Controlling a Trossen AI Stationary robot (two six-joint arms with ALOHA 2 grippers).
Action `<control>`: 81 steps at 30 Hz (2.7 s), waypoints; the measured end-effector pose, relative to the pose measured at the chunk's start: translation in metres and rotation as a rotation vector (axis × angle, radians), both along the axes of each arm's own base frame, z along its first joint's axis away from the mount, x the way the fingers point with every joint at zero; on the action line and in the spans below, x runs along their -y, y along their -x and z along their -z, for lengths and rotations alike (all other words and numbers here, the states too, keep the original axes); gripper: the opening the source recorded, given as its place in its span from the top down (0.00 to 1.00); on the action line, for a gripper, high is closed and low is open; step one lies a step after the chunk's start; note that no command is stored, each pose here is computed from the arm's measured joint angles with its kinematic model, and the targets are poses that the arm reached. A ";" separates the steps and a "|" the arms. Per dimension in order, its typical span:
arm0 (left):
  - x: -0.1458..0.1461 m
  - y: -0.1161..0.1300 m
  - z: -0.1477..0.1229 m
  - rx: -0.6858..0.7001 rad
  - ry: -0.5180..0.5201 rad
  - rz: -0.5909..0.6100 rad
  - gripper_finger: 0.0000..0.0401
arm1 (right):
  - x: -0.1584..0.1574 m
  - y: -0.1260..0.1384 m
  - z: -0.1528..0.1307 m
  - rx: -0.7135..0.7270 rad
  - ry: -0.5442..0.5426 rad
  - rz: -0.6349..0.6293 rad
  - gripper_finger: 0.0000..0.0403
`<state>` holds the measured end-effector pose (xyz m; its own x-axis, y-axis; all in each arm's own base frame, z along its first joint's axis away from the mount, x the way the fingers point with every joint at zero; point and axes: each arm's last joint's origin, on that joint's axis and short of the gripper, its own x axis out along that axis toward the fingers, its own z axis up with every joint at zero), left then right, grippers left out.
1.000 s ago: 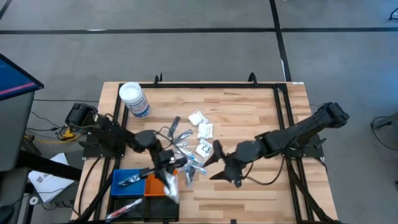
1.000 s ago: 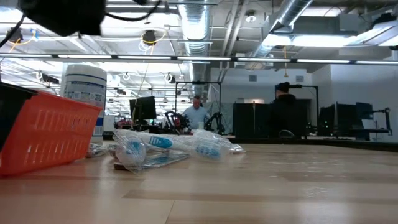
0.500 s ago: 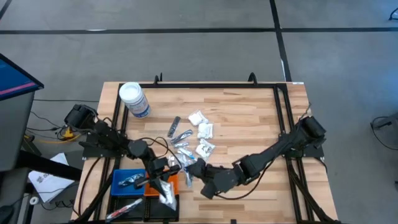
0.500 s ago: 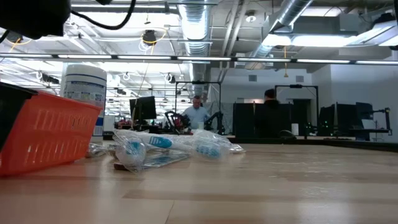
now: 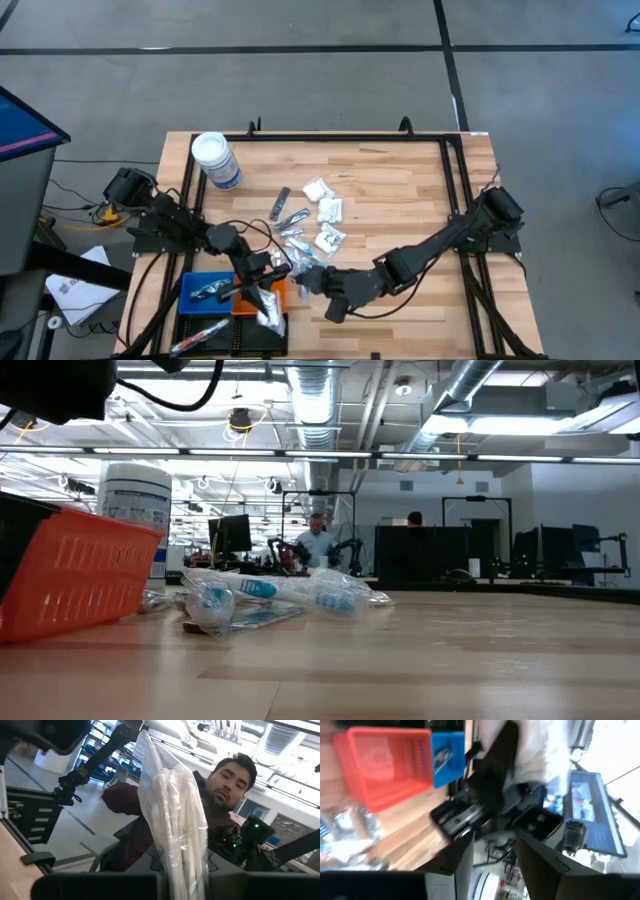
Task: Pick & Place Travel size toiletries
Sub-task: Put the right cotton pack into the right black basket
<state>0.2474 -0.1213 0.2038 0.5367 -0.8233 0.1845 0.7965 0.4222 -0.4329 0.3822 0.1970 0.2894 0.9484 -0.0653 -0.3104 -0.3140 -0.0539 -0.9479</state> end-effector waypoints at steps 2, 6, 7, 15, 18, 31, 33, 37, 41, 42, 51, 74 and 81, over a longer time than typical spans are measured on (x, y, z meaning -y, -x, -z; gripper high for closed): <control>-0.004 -0.002 -0.001 0.003 0.001 -0.019 0.96 | 0.003 -0.002 -0.001 0.009 -0.005 0.005 0.62; -0.020 0.000 -0.019 0.105 0.007 -0.086 0.96 | 0.010 -0.005 0.000 0.017 -0.133 0.076 0.57; -0.025 0.001 -0.024 0.132 0.000 -0.105 0.96 | 0.012 -0.006 -0.001 0.037 -0.209 0.120 0.57; -0.062 0.019 -0.060 0.273 -0.186 -0.510 0.96 | 0.038 -0.015 -0.015 0.167 -0.861 0.324 0.66; -0.068 0.027 -0.065 0.266 -0.309 -0.736 0.96 | 0.057 -0.020 -0.019 0.115 -1.048 0.302 0.74; -0.041 0.070 -0.083 0.284 -0.437 -0.892 0.96 | 0.108 -0.035 -0.031 -0.159 -1.504 0.009 0.99; -0.039 0.078 -0.086 0.286 -0.438 -0.916 0.96 | 0.108 -0.035 -0.033 -0.185 -1.542 -0.029 0.97; -0.036 0.086 -0.089 0.281 -0.433 -0.928 0.96 | 0.109 -0.036 -0.037 -0.174 -1.568 -0.083 0.91; -0.034 0.087 -0.088 0.276 -0.455 -0.962 0.96 | 0.113 -0.037 -0.043 -0.096 -1.583 -0.102 0.83; -0.034 0.087 -0.088 0.275 -0.458 -0.977 0.96 | 0.113 -0.038 -0.045 -0.081 -1.590 -0.102 0.81; -0.035 0.088 -0.100 0.393 -0.440 -1.045 0.96 | 0.116 -0.038 -0.048 -0.038 -1.603 -0.104 0.52; -0.035 0.066 -0.096 0.478 -0.459 -1.127 0.96 | 0.135 -0.069 -0.020 0.066 -1.763 -0.145 0.40; -0.032 0.067 -0.095 0.472 -0.483 -1.132 0.96 | 0.138 -0.070 -0.018 0.062 -1.778 -0.127 0.40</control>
